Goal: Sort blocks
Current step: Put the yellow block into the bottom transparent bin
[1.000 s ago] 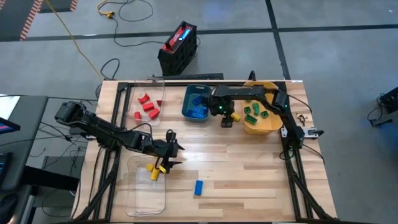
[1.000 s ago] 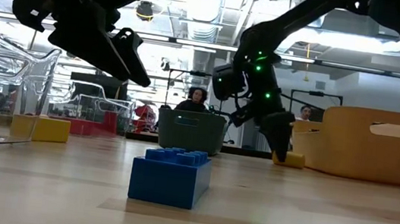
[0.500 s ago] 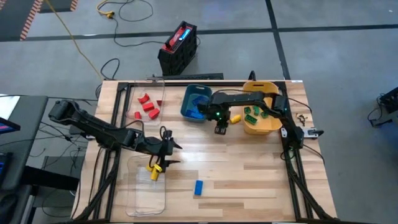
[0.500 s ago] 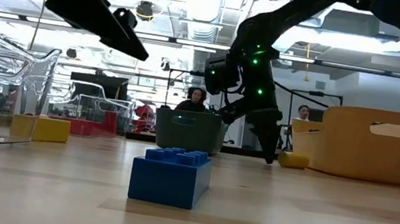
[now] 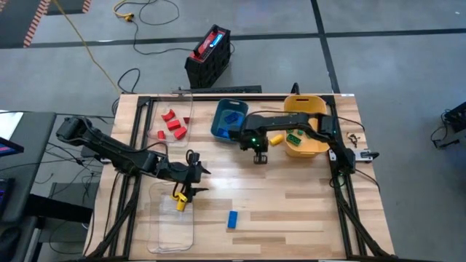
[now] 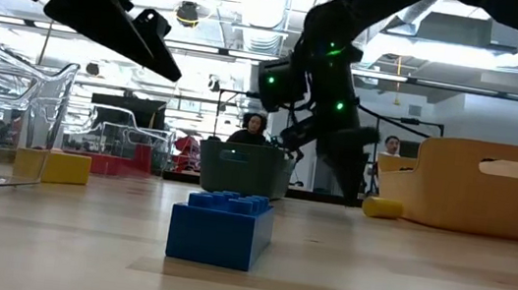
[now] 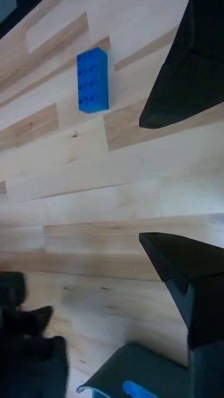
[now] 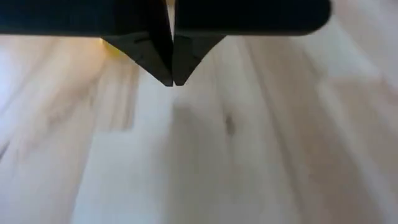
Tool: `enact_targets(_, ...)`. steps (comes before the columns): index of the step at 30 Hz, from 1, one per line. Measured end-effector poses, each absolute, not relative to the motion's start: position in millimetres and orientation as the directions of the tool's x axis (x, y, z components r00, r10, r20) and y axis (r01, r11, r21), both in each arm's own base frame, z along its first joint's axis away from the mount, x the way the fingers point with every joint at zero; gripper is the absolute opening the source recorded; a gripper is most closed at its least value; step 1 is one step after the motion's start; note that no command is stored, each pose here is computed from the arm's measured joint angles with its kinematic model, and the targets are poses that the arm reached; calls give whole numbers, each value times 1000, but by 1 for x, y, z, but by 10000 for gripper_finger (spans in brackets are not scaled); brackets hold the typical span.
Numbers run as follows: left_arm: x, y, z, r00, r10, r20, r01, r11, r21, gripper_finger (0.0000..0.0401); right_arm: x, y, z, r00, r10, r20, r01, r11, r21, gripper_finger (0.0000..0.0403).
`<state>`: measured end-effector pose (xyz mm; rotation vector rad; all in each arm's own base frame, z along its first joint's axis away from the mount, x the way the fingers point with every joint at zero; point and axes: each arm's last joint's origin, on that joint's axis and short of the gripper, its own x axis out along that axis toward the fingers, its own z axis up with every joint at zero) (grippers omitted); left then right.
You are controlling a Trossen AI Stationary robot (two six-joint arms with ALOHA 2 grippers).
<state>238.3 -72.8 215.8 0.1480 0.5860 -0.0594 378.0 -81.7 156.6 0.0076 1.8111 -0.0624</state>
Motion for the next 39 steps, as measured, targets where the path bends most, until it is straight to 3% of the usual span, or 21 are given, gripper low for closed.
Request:
enact_targets(6,238,-73,215,826,-14,-564,90,990,107,280,372,-74,164,-338,-75,-938,-89,995,-48,129)
enact_targets(12,236,-76,214,815,-29,-579,96,992,85,280,362,-116,166,-333,-64,-941,16,997,-74,266)
enact_targets(16,233,-82,213,816,-29,-577,106,989,101,280,352,-139,166,-353,-37,-935,69,995,-66,322)
enact_targets(23,233,-81,213,817,18,-577,82,986,146,280,348,-162,165,-330,-117,-937,82,985,-152,329)
enact_targets(29,232,-81,213,815,18,-580,83,985,148,280,347,-163,172,-314,-128,-941,257,942,-214,318)
enact_targets(34,233,-81,213,816,26,-578,78,985,154,280,340,-160,197,-295,-146,-944,488,827,-280,313)
enact_targets(39,233,-81,213,818,25,-574,75,986,150,280,333,-164,205,-311,-136,-940,585,752,-303,312)
